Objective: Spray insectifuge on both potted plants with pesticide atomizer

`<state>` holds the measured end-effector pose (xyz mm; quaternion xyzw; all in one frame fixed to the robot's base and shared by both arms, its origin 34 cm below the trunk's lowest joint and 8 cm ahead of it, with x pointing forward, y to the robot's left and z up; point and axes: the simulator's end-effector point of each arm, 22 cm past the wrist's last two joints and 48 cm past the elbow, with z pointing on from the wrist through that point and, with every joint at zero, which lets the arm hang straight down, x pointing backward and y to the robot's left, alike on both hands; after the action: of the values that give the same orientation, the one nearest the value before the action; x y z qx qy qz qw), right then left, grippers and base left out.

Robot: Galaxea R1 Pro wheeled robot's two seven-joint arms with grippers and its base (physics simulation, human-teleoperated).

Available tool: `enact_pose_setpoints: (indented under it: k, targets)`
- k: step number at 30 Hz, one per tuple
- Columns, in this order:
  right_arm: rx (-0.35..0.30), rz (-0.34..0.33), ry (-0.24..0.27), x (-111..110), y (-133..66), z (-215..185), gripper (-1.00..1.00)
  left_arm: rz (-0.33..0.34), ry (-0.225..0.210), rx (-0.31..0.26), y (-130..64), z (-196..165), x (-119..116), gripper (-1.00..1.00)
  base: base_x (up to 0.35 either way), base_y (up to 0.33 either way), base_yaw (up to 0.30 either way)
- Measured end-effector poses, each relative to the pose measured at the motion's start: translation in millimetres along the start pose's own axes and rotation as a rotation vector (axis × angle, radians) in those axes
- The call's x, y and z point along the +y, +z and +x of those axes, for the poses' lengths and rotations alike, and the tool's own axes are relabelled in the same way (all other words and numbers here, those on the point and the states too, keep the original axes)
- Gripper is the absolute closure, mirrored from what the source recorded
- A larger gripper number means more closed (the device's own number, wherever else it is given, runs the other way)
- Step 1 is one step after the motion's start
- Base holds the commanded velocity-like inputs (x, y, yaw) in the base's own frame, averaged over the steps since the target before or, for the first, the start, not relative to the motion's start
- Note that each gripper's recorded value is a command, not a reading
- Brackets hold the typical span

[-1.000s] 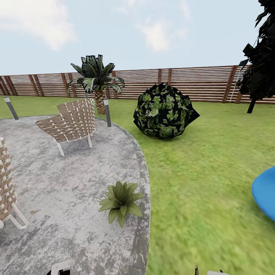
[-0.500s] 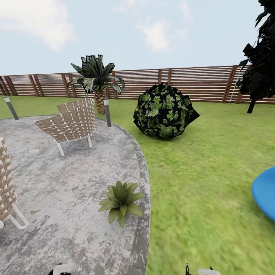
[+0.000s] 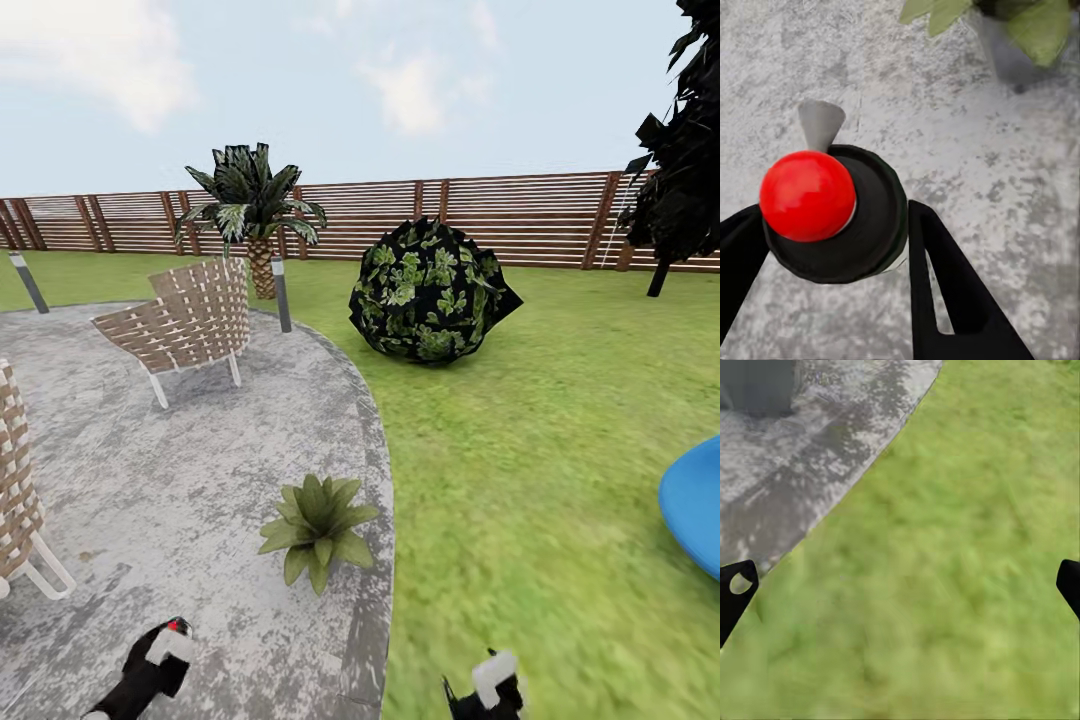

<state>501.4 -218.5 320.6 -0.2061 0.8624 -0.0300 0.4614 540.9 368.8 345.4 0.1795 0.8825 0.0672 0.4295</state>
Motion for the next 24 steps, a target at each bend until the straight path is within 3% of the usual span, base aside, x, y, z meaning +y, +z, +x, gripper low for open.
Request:
enact_pose_setpoints:
  k: [1,2,3,4,8,12,15,20,23,24]
  targets:
    - [-0.121,-0.147,-0.055,15.4,14.8,-59.9,-1.00,0.198,0.058,-0.041,10.1,-36.2,-29.0,1.00,0.000,0.000,0.000]
    - [-0.220,-0.137,-0.085,0.1,21.6,-109.0,-1.00,0.453,0.098,-0.018,-6.5,-30.5,-80.5,1.00,0.000,0.000,0.000]
    - [-0.214,-0.172,-0.102,7.2,20.9,-108.4,-1.00,0.668,0.147,-0.002,-27.1,-30.2,-117.6,1.00,0.000,0.000,0.000]
    - [-0.216,-0.218,-0.136,14.0,20.4,-112.9,-1.00,0.739,0.179,0.017,-31.4,-35.4,-125.0,1.00,0.000,0.000,0.000]
    - [-0.175,-0.378,-0.229,42.0,14.8,-106.6,-1.00,0.873,0.232,0.076,-39.2,-49.8,-135.3,1.00,0.000,0.000,0.000]
    - [-0.178,-0.475,-0.256,58.6,9.6,-113.2,-1.00,0.983,0.254,0.098,-51.0,-63.2,-142.4,1.00,0.000,0.000,0.000]
    - [-0.191,-0.547,-0.272,72.3,3.7,-123.3,-1.00,1.055,0.339,0.148,-60.3,-57.2,-148.2,1.00,0.000,0.000,0.000]
    - [-0.193,-0.564,-0.276,75.0,2.3,-126.6,-1.00,1.069,0.363,0.163,-62.2,-54.2,-149.7,1.00,0.000,0.000,0.000]
    - [-0.190,-0.621,-0.284,85.5,-4.3,-124.9,-1.00,1.080,0.368,0.158,-62.7,-56.7,-157.1,1.00,0.000,0.000,0.000]
    - [-0.193,-0.636,-0.288,87.7,-6.1,-126.4,1.00,1.085,0.371,0.157,-63.0,-57.1,-159.9,1.00,0.000,0.000,0.000]
